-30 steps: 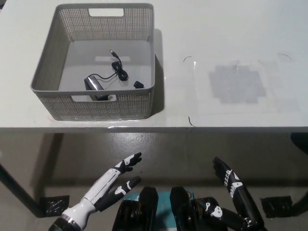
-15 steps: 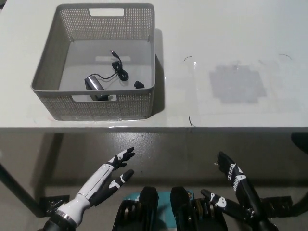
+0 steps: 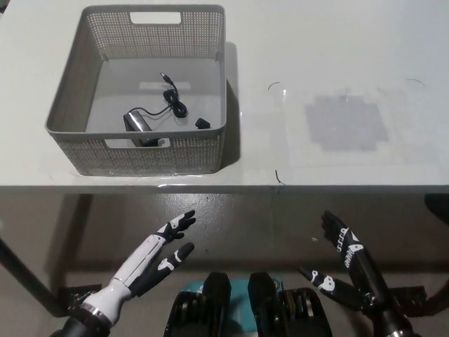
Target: Use the right hand to pick up a black power cord and place it into a container on the left hand side
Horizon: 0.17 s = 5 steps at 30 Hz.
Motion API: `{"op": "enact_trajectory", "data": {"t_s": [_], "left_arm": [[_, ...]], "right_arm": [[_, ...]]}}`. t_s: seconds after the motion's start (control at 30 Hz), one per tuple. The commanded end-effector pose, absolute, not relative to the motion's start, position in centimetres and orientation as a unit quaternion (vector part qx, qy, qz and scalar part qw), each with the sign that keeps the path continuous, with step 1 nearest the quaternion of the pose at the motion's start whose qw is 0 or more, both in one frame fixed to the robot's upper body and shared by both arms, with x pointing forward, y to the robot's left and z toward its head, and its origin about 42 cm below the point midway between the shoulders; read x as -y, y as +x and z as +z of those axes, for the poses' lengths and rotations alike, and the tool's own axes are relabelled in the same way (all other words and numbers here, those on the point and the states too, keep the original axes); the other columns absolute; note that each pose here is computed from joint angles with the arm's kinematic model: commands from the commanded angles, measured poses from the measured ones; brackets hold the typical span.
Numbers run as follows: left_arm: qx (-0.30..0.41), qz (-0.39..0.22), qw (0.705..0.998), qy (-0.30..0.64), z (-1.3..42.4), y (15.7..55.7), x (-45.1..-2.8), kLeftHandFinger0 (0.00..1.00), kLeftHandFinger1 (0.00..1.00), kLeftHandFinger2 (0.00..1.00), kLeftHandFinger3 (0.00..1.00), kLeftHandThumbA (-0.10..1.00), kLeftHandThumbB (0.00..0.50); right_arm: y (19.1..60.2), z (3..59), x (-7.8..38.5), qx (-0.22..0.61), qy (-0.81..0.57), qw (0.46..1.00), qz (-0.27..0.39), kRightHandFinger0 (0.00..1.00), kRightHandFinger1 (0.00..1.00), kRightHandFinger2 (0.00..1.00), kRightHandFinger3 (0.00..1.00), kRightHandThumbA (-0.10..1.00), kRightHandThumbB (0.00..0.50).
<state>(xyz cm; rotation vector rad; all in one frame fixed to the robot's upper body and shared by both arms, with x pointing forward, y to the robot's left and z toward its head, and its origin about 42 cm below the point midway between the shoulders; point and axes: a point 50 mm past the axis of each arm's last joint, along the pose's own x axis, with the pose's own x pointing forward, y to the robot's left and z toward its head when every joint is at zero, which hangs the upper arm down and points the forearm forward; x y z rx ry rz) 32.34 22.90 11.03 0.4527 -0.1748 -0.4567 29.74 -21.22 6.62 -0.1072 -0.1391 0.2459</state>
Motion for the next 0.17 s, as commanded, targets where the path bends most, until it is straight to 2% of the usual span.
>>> {"op": "enact_trajectory", "data": {"t_s": [0.0, 0.13], "left_arm": [[0.119, -0.205, 0.946, 0.222, 12.52, 33.47, -23.13, 1.0, 1.0, 1.0, 1.0, 0.94, 0.385], [0.118, -0.202, 0.947, 0.219, 12.54, 33.47, -23.16, 1.0, 1.0, 1.0, 1.0, 0.94, 0.385]], "right_arm": [[30.91, 7.59, 21.54, 0.084, -0.06, 0.986, 0.129, 1.0, 1.0, 1.0, 1.0, 1.0, 0.35], [31.16, 7.63, 21.52, 0.088, -0.062, 0.985, 0.134, 1.0, 1.0, 1.0, 1.0, 1.0, 0.341]]}}
